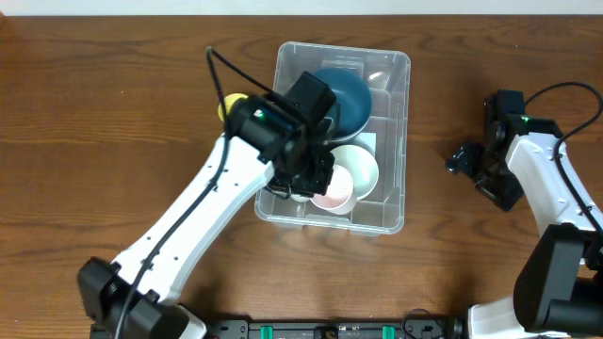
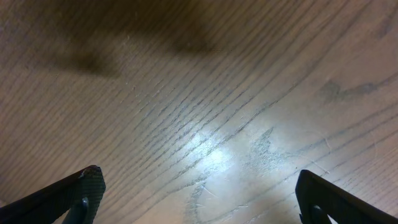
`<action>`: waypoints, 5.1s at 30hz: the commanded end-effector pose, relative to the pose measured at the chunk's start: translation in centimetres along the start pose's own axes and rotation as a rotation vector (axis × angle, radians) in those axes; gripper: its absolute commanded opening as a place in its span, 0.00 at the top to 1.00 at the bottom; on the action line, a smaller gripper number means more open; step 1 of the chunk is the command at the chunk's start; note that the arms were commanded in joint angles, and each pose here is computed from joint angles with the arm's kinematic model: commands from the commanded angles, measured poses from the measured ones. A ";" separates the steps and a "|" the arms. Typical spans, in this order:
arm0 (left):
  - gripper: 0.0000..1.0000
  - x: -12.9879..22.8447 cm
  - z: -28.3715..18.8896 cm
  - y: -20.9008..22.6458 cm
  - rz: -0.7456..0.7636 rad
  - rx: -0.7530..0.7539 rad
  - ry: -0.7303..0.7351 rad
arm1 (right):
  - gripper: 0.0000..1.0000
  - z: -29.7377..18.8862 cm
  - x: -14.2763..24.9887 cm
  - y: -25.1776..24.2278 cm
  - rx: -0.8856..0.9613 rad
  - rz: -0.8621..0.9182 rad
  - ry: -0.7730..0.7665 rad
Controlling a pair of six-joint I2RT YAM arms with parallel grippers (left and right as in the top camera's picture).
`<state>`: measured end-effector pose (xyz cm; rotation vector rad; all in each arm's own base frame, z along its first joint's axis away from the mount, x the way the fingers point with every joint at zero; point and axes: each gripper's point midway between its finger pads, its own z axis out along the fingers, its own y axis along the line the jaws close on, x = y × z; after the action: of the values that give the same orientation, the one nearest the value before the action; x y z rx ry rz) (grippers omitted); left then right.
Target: Pack container
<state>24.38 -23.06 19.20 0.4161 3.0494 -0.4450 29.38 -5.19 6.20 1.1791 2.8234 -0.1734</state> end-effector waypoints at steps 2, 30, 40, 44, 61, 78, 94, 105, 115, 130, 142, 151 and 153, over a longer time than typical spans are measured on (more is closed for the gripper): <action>0.94 -0.9 1.6 2.1 -0.060 -0.122 0.004 | 0.01 0.0 -0.2 -0.2 0.006 0.017 -0.004; 0.94 -1.5 6.6 3.3 -0.084 -0.185 0.126 | 0.01 0.0 -0.1 -0.1 0.006 0.013 -0.005; 0.94 -1.2 7.3 3.6 -0.090 -0.198 0.155 | 0.01 0.0 -0.1 -0.1 0.006 0.013 -0.005; 0.94 -1.5 7.4 3.5 -0.088 -0.194 0.146 | 0.01 0.0 -0.1 0.0 0.006 0.012 -0.005; 0.94 -4.0 10.2 3.3 -0.067 -0.177 0.099 | 0.01 0.0 -0.1 0.0 0.006 0.012 -0.005; 0.94 -7.2 10.1 2.1 -0.018 -0.125 -0.030 | 0.01 0.0 -0.1 0.0 0.004 0.012 -0.007; 0.94 -10.8 9.9 0.6 0.009 -0.065 -0.174 | 0.01 0.0 -0.1 0.0 0.004 0.012 -0.007; 0.94 -13.3 9.3 -0.6 0.029 -0.020 -0.280 | 0.01 0.0 -0.2 0.0 0.004 0.014 -0.007; 0.94 -13.1 2.3 -2.5 0.062 0.027 -0.380 | 0.01 0.0 -0.2 0.0 0.004 0.014 -0.008; 0.94 -3.6 -8.3 -0.1 0.017 -0.032 -0.393 | 0.01 0.0 -0.2 0.0 0.004 0.014 -0.008; 0.94 -3.7 -1.2 1.5 -0.016 -0.127 -0.163 | 0.01 0.0 -0.2 0.0 0.004 0.014 -0.007; 0.94 -3.4 4.1 1.0 -0.008 -0.152 -0.010 | 0.01 0.0 -0.2 0.0 0.004 0.014 -0.008; 0.94 -3.2 4.2 0.9 -0.011 -0.156 0.001 | 0.01 0.0 -0.2 0.0 0.004 0.014 -0.007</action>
<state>28.41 -23.98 15.11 0.3972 3.0417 -0.1987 29.46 -5.19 6.21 1.1783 2.8208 -0.1713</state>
